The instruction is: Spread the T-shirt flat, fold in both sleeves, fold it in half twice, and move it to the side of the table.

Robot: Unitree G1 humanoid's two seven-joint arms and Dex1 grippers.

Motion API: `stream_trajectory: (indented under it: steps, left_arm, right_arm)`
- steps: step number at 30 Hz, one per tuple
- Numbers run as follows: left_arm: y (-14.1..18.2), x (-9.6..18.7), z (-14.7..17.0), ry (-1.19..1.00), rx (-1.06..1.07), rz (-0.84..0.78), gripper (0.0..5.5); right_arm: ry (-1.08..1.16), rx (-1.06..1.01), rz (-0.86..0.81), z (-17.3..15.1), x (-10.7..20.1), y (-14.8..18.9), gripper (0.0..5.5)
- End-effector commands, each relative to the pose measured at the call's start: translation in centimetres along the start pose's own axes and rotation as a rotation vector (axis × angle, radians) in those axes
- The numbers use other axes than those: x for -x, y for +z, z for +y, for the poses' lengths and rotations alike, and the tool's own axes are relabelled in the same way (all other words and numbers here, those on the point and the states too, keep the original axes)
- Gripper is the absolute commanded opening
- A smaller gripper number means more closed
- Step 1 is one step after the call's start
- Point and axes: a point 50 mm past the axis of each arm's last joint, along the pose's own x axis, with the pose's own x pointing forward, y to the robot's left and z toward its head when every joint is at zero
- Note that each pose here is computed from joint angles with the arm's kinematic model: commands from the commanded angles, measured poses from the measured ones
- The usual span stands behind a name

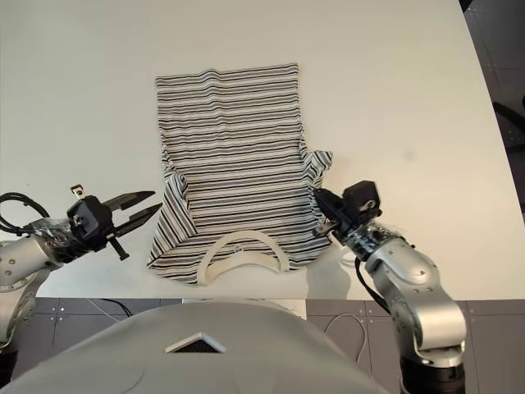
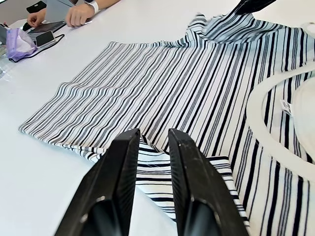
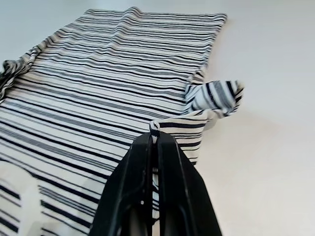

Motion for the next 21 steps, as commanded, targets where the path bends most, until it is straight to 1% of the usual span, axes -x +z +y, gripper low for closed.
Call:
stream_trajectory:
  steps: [1,7,10,13,16,18,19,21]
  left_arm:
    - [0.0,-0.2,0.0,-0.021,-0.038,0.007,1.07]
    - [0.0,-0.5,0.0,-0.049,-0.069,0.005,1.07]
    - [-0.1,-0.5,-0.2,-0.058,-0.081,0.008,1.07]
    - [-0.2,-0.5,-0.3,-0.065,-0.095,0.012,1.07]
    - [-0.3,-0.5,-0.4,-0.061,-0.106,0.012,1.07]
    - [-0.3,-0.5,-0.2,-0.052,-0.119,0.014,1.07]
    - [-0.3,-0.4,0.0,-0.044,-0.131,0.019,1.07]
    - [-0.6,0.1,0.5,-0.03,-0.168,0.042,1.07]
  right_arm:
    - [0.036,0.08,0.003,1.1,-0.7,0.0,0.12]
    - [0.065,0.109,0.034,1.9,-1.6,-0.7,0.12]
    - [0.085,0.122,0.024,2.4,-1.7,-0.7,0.12]
    - [0.101,0.147,0.046,2.7,-1.7,-1.0,0.6]
    - [0.116,0.146,0.058,2.7,-1.8,-1.0,0.65]
    - [0.136,0.133,0.033,2.7,-1.6,-0.5,0.65]
    - [0.157,0.111,-0.007,2.5,-1.3,0.3,0.65]
    - [0.159,0.061,-0.082,1.4,-0.5,1.8,0.65]
